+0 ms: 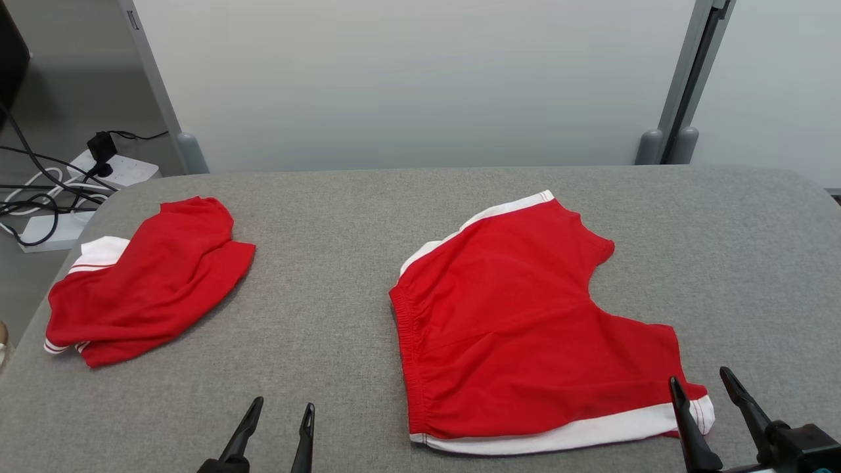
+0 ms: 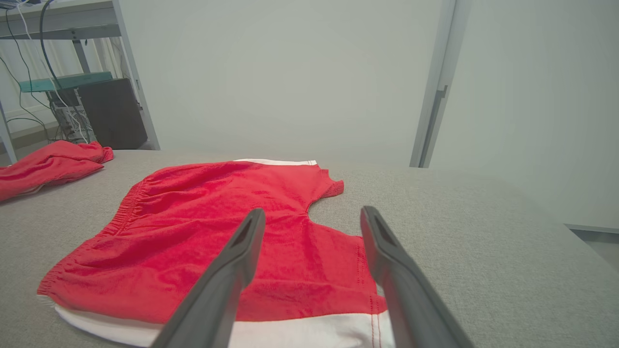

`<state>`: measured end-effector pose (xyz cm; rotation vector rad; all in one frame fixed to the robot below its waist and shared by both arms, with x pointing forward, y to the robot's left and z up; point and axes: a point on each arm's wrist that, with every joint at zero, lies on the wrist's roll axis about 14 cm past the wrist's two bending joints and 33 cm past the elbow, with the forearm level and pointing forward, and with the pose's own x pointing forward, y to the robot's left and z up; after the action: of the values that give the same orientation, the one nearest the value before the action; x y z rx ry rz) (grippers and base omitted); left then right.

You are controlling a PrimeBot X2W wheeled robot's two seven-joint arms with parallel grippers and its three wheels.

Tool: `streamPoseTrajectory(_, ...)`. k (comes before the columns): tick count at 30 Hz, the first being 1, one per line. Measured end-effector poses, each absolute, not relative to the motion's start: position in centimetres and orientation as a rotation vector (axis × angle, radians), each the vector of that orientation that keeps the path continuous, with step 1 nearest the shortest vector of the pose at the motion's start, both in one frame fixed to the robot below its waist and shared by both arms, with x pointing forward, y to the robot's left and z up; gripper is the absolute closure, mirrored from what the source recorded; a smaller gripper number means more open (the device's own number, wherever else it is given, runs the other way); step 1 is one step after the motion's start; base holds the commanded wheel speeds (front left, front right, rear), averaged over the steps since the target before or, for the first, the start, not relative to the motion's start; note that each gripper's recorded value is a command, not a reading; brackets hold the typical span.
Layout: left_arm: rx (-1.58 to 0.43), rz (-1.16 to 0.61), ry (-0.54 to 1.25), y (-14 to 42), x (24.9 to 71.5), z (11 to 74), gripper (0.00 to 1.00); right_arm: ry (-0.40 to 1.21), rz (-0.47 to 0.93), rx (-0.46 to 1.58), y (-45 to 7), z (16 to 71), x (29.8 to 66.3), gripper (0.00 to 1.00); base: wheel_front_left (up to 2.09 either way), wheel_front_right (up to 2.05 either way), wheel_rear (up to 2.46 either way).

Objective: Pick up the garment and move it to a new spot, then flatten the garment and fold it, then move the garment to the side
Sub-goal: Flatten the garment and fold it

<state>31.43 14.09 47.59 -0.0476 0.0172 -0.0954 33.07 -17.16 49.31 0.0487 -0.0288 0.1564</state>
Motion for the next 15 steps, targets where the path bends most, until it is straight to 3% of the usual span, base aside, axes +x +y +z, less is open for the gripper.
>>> streamPoseTrajectory(15,-0.046,-0.127,0.026,13.34,31.41,47.30,0.00,-0.030,0.139,0.053,-17.62,49.33,33.09,0.00,0.00,0.00,0.00)
